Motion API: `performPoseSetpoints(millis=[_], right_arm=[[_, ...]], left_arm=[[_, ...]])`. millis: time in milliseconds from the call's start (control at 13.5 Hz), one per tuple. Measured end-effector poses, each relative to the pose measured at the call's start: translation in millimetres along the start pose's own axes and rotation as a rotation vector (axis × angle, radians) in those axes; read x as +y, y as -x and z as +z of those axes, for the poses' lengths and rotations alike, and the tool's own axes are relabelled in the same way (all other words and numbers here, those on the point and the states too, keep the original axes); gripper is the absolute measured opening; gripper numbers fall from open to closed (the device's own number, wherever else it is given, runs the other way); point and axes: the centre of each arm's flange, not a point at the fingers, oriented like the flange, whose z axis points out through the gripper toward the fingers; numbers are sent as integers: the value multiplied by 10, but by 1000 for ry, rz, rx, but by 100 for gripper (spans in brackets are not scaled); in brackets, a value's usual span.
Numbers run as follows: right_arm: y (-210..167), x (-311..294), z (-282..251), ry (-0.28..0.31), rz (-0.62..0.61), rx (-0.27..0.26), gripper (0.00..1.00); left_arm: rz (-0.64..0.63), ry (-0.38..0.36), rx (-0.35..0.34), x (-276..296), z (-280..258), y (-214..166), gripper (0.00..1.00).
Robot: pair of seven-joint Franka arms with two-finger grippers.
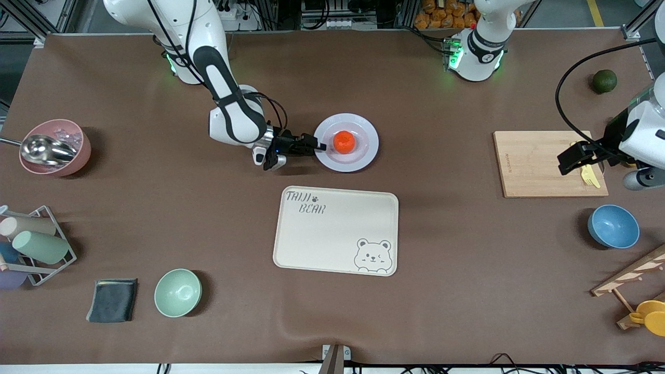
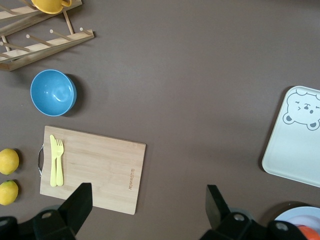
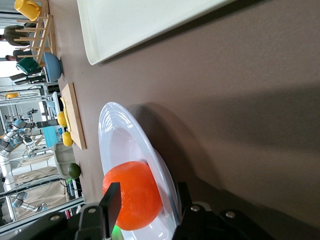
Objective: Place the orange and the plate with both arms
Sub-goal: 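Slide the white plate onto the bear tray with the right gripper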
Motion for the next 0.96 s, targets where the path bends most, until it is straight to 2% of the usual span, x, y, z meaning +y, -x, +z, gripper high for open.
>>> performPoseSetpoints(millis=[74, 148, 223, 371, 445, 594, 965], right_arm=[[-3, 4, 12, -2, 5, 4, 44], [-1, 7, 24, -5, 8, 8, 44], [17, 5, 46, -7, 8, 9, 39], [44, -12, 80, -3, 5, 11, 12], [29, -63, 90, -20, 3, 13, 6], [-3, -115, 93, -31, 0, 21, 6], [-91, -181, 80, -79, 42, 72, 4]], left_arm=[[0, 0, 0, 1, -1, 1, 100], [0, 1, -1, 1, -1, 1, 100], [0, 1, 0, 3, -5, 4, 100], [0, 14, 1, 17, -40, 26, 100], [4, 33, -4, 14, -61, 40, 100], [31, 57, -13, -127, -85, 43, 100], [70, 36, -22, -217, -98, 149, 100]])
